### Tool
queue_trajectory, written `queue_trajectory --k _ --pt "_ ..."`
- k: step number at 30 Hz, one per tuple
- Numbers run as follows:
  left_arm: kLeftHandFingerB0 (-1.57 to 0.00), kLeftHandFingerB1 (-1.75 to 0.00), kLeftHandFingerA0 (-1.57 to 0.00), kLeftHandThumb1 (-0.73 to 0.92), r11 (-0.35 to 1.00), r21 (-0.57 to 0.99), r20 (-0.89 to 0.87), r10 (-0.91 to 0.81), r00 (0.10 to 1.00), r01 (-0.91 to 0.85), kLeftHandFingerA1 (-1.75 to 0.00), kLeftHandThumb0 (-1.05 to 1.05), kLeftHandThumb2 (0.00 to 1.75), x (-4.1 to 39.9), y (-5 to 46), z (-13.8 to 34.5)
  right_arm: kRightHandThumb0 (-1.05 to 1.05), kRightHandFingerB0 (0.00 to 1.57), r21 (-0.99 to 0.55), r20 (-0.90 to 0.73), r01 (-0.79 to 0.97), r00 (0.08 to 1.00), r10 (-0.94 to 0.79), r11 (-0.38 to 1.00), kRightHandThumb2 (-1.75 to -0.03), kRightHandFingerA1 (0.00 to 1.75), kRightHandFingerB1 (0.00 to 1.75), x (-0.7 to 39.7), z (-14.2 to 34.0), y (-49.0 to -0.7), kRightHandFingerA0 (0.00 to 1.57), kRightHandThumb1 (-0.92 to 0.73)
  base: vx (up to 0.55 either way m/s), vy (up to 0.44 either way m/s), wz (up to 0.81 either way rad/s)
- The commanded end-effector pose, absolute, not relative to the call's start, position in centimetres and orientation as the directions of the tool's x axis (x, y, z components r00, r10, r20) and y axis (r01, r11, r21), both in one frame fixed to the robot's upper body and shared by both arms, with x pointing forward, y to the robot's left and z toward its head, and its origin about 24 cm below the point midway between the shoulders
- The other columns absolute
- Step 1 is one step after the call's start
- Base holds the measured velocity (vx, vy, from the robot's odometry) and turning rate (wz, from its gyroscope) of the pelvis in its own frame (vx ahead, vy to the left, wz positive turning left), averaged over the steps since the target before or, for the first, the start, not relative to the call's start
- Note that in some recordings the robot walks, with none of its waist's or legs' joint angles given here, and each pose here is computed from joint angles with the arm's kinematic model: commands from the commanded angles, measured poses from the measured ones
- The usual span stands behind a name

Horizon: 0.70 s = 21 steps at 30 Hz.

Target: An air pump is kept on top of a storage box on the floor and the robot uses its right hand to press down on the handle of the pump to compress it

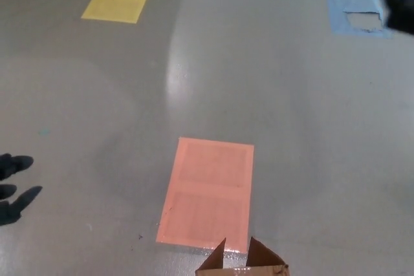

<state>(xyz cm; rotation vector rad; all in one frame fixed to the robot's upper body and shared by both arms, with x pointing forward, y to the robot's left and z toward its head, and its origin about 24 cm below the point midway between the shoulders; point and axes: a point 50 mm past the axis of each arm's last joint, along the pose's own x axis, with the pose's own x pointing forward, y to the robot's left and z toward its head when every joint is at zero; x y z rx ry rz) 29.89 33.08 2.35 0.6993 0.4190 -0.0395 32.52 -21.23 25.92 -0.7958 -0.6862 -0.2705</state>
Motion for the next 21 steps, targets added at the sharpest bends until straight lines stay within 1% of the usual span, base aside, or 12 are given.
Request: queue_trajectory --k 1,3,6,7,8,11,12,15,16,19,20,21 --pt "-0.19 -0.27 -0.26 0.82 0.762 0.643 -0.408 0.256 0.877 0.077 -0.31 -0.62 0.64 29.3 36.4 3.9 -0.78 0.07 -0.279 0.817 0.621 0.555 -0.159 0.733 -1.05 0.31 0.26 25.2 27.7 -27.9 0.06 -0.75 0.00 0.000 0.00" --pt "-0.19 -0.27 -0.25 0.81 0.760 0.644 -0.431 0.260 0.864 0.093 -0.31 -0.63 0.64 28.6 36.6 3.1 -0.70 0.10 -0.274 0.612 0.532 0.739 -0.281 0.801 -1.01 0.32 0.27 28.5 21.4 -28.5 0.00 -0.70 0.00 0.000 0.00" --pt "-0.19 -0.27 -0.26 0.81 0.757 0.645 -0.441 0.256 0.860 0.105 -0.31 -0.62 0.64 28.3 36.6 2.7 -0.65 0.03 -0.321 0.521 0.534 0.789 -0.325 0.782 -0.95 0.35 0.28 29.4 18.6 -28.7 0.04 -0.68 0.00 0.000 0.00" --pt "-0.19 -0.28 -0.25 0.81 0.756 0.645 -0.445 0.252 0.860 0.112 -0.31 -0.62 0.64 28.2 36.6 2.6 -0.63 0.06 -0.346 0.459 0.518 0.821 -0.341 0.782 -0.67 0.55 0.21 29.9 17.0 -28.8 0.34 -0.84 0.00 0.000 0.00" --pt "-0.20 -0.28 -0.25 0.81 0.756 0.642 -0.456 0.244 0.856 0.127 -0.31 -0.63 0.64 27.8 36.5 2.1 -0.70 0.00 -0.403 0.320 0.467 0.878 -0.356 0.787 -0.99 0.48 0.28 30.5 13.7 -28.9 0.09 -0.68 0.00 0.000 0.00" --pt "-0.20 -0.27 -0.25 0.81 0.751 0.643 -0.479 0.244 0.843 0.148 -0.30 -0.63 0.64 27.2 36.4 1.3 -0.70 0.00 -0.422 0.103 0.335 0.941 -0.323 0.842 -1.04 0.31 0.24 30.5 9.5 -29.3 0.00 -0.73 0.00 0.000 0.00" --pt "-0.20 -0.28 -0.27 0.80 0.752 0.639 -0.494 0.241 0.835 0.161 -0.31 -0.63 0.64 26.7 36.4 0.8 -0.70 0.00 -0.442 0.033 0.303 0.946 -0.322 0.845 -0.95 0.32 0.23 30.2 7.5 -29.6 0.04 -0.73 0.00 0.000 0.00" --pt "-0.22 -0.28 -0.29 0.79 0.745 0.636 -0.533 0.234 0.813 0.203 -0.32 -0.64 0.64 25.2 36.3 -0.7 -0.81 0.06 -0.518 -0.150 0.219 0.929 -0.340 0.827 -1.03 0.31 0.21 28.7 2.6 -30.2 0.06 -0.75 0.00 0.000 0.00" --pt "-0.23 -0.29 -0.30 0.78 0.744 0.631 -0.550 0.232 0.802 0.217 -0.32 -0.64 0.64 24.6 36.3 -1.3 -0.72 0.04 -0.539 -0.206 0.183 0.918 -0.340 0.822 -1.05 0.33 0.26 27.9 1.1 -30.3 0.00 -0.73 0.00 0.000 0.00" --pt "-0.23 -0.29 -0.29 0.78 0.748 0.616 -0.585 0.224 0.779 0.247 -0.32 -0.63 0.64 23.0 36.3 -2.6 -0.73 0.03 -0.562 -0.301 0.128 0.889 -0.346 0.817 -1.03 0.30 0.25 25.9 -1.7 -30.5 0.01 -0.73 0.00 0.000 0.00" --pt "-0.23 -0.29 -0.30 0.78 0.756 0.602 -0.600 0.218 0.770 0.255 -0.32 -0.63 0.64 22.5 36.2 -3.1 -0.66 0.05 -0.564 -0.361 0.103 0.862 -0.357 0.819 -0.70 0.24 0.20 24.8 -3.3 -30.6 0.05 -0.82 0.00 0.000 0.00" --pt "-0.23 -0.29 -0.30 0.78 0.759 0.599 -0.604 0.217 0.767 0.257 -0.32 -0.63 0.64 22.3 36.2 -3.2 -0.66 0.05 -0.564 -0.376 0.097 0.854 -0.359 0.820 -0.70 0.24 0.20 24.5 -3.6 -30.6 0.05 -0.82 0.00 0.000 0.00"
